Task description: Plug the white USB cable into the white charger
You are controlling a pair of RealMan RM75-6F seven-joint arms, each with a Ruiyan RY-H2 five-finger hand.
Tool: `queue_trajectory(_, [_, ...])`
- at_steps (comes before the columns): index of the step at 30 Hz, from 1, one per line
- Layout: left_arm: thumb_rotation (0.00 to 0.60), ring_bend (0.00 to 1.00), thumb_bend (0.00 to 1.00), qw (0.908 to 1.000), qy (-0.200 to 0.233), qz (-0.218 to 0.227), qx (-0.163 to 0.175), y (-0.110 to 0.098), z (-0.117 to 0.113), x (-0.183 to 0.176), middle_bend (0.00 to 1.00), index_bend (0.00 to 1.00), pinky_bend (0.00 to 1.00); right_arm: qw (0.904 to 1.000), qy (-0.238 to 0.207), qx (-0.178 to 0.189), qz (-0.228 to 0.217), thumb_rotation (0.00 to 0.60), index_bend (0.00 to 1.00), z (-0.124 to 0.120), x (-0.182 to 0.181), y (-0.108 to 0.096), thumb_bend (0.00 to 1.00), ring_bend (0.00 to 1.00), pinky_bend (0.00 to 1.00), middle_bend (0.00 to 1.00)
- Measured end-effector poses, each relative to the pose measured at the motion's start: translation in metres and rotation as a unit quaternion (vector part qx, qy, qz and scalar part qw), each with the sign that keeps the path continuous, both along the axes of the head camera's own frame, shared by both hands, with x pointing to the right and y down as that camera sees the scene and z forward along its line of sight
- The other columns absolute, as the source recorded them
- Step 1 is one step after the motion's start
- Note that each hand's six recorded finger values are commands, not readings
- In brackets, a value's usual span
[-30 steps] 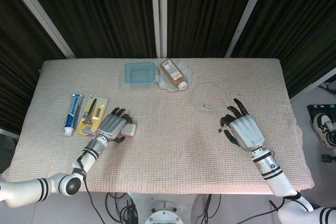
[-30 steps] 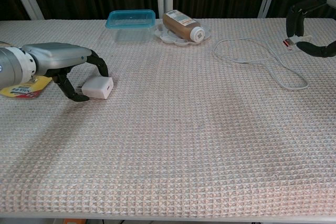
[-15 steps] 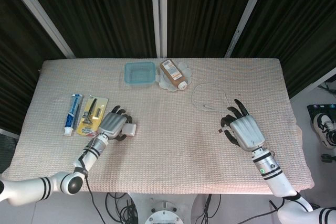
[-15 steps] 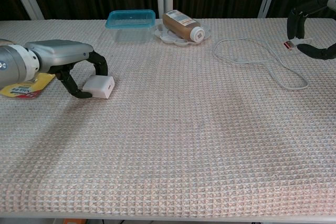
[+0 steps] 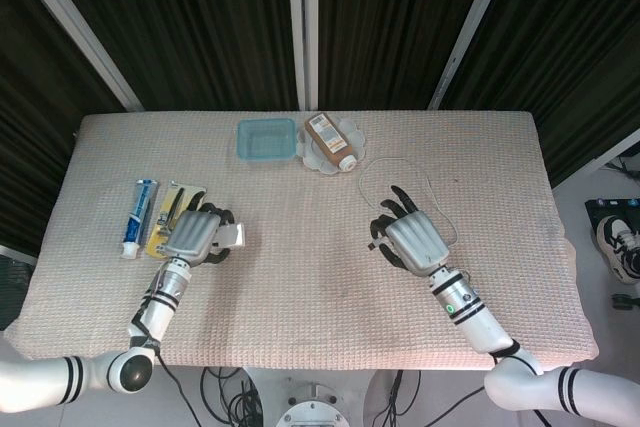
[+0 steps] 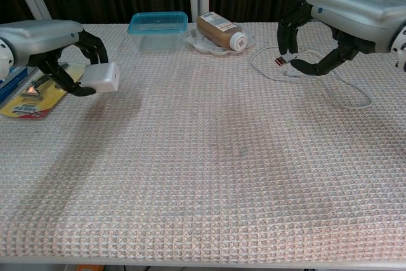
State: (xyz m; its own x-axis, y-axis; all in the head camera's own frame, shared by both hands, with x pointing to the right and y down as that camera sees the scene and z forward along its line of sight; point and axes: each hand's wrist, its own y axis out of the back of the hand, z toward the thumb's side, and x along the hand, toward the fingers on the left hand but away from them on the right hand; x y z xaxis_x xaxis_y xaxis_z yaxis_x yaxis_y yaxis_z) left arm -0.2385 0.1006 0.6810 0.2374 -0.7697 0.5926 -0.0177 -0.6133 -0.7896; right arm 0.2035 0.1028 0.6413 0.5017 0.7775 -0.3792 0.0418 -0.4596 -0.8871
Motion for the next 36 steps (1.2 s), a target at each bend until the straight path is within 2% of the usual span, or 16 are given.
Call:
queue_trajectory(7, [0.6, 0.25, 0.26, 0.9992, -0.004, -0.022, 0.032, 0.0, -0.019, 0.001, 0.47, 0.49, 0.0, 0.9997, -0.014, -0.016, 0.014, 0.6, 0.59, 0.013, -0.054, -0.011, 0.36, 0.2, 0.0, 0.51])
queue_trajectory(18, [0.6, 0.25, 0.26, 0.9987, 0.009, -0.022, 0.046, -0.007, -0.027, 0.033, 0.47, 0.49, 0.0, 0.9978, -0.035, -0.025, 0.051, 0.6, 0.6, 0.016, -0.124, -0.025, 0.37, 0.21, 0.0, 0.51])
queue_trajectory(27, [0.6, 0.26, 0.26, 0.9978, 0.012, -0.019, 0.063, -0.016, -0.037, 0.062, 0.48, 0.49, 0.0, 0.9959, -0.033, -0.027, 0.079, 0.6, 0.6, 0.019, -0.142, -0.04, 0.37, 0.21, 0.0, 0.51])
queue_trajectory(36, [0.6, 0.26, 0.25, 0.9966, -0.003, -0.017, 0.08, -0.02, -0.042, 0.08, 0.48, 0.5, 0.0, 0.9934, -0.038, -0.036, 0.102, 0.6, 0.6, 0.023, -0.151, -0.047, 0.37, 0.21, 0.0, 0.51])
